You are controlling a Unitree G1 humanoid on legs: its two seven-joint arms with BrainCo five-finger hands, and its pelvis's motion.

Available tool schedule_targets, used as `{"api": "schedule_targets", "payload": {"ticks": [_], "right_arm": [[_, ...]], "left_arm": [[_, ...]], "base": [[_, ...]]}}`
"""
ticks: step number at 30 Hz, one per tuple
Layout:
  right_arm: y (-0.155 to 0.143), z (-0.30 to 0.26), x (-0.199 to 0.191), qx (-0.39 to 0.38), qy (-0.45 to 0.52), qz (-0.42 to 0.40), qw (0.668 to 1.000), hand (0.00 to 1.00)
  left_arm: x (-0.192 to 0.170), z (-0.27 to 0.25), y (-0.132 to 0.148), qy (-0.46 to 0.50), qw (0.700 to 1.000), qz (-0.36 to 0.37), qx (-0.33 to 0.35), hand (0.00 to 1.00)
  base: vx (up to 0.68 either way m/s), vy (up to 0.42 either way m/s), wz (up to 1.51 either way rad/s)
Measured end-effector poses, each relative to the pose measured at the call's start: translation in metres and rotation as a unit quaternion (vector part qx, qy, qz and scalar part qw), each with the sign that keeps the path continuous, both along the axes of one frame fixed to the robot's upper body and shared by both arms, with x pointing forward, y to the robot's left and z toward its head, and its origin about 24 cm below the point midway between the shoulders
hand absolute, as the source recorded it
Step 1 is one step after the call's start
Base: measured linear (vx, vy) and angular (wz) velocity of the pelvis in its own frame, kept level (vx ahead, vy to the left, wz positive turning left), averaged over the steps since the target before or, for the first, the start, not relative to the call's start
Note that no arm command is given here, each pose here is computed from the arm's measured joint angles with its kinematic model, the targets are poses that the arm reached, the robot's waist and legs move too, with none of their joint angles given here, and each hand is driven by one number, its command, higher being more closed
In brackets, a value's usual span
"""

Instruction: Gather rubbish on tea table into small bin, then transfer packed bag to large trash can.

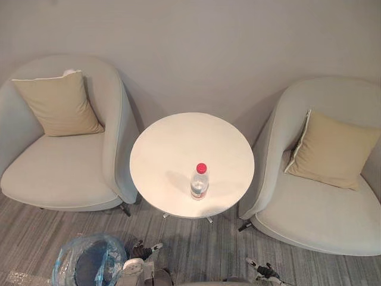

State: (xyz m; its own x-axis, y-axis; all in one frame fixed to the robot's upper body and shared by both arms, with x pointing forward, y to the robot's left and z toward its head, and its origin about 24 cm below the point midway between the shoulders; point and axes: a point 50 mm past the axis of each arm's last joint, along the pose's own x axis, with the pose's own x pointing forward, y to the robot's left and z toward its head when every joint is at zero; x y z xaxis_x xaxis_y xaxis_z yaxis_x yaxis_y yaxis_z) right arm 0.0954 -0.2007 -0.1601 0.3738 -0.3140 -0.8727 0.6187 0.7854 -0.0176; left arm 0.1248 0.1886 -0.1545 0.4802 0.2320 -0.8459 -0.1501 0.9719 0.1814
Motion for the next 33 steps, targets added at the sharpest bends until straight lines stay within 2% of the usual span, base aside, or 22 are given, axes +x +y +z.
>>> {"api": "schedule_targets", "payload": {"ticks": [5,9,11,17,22,26,33], "right_arm": [[0.001,0.003,0.012,-0.022,-0.006,0.06,0.998,0.0],[-0.007,0.021,0.042,-0.075,-0.062,0.119,0.988,0.0],[-0.016,0.045,0.066,-0.125,-0.129,0.157,0.971,0.0],[-0.015,0.082,0.094,-0.197,-0.219,0.229,0.928,0.0],[-0.011,0.096,0.101,-0.22,-0.25,0.267,0.904,0.0],[-0.004,0.11,0.112,-0.24,-0.283,0.316,0.873,0.0],[0.007,0.119,0.121,-0.254,-0.299,0.369,0.842,0.0]], "left_arm": [[-0.006,-0.002,0.005,0.016,1.0,-0.011,0.011,0.0],[-0.007,-0.002,0.004,0.017,1.0,-0.017,0.012,0.0],[-0.008,-0.002,0.004,0.017,1.0,-0.016,0.013,0.0],[-0.007,-0.002,0.007,0.013,0.999,-0.029,0.024,0.0],[-0.006,-0.001,0.006,0.006,0.999,-0.036,0.026,0.0],[-0.006,-0.001,0.005,0.005,0.998,-0.048,0.03,0.0],[-0.003,0.0,0.004,0.0,0.998,-0.06,0.034,0.0]], "base": [[0.02,-0.006,0.07],[-0.01,-0.036,-0.02],[-0.03,0.008,-0.04],[-0.02,0.019,0.03],[-0.02,-0.014,0.11],[-0.01,-0.01,0.03],[0.0,-0.013,0.14]]}}
